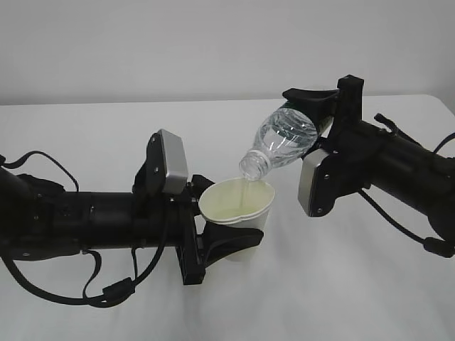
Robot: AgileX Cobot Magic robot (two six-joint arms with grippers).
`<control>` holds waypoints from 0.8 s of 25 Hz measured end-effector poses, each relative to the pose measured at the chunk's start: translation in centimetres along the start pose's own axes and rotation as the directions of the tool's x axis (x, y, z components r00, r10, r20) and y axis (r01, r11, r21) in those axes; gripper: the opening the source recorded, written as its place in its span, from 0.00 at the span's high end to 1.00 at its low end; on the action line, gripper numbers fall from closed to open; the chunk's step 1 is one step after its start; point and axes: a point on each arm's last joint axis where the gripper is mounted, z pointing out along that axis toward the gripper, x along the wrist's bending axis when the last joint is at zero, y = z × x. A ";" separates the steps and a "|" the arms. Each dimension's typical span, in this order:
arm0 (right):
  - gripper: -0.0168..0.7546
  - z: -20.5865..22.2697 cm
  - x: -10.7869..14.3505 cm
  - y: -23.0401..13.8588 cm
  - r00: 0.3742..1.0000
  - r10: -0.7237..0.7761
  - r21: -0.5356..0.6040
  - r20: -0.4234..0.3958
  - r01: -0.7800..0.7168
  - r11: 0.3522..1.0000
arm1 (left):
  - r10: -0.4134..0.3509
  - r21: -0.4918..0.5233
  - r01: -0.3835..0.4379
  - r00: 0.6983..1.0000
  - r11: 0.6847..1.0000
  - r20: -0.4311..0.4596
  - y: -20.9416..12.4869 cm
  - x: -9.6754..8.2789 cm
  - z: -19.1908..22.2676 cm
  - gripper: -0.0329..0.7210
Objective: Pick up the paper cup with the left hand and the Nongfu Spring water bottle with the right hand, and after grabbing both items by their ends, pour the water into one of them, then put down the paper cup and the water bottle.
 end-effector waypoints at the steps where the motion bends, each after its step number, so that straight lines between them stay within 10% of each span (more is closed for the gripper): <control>1: 0.37 0.0 0.0 0.0 1.000 0.000 0.000 0.000 0.000 1.000 | 0.000 0.000 0.000 1.000 1.000 0.000 0.0 0.0 0.0 0.37; 20: 0.37 0.0 0.0 0.0 1.000 -0.017 0.000 0.000 0.017 1.000 | 0.000 0.000 0.000 1.000 1.000 0.000 0.0 0.0 0.0 0.38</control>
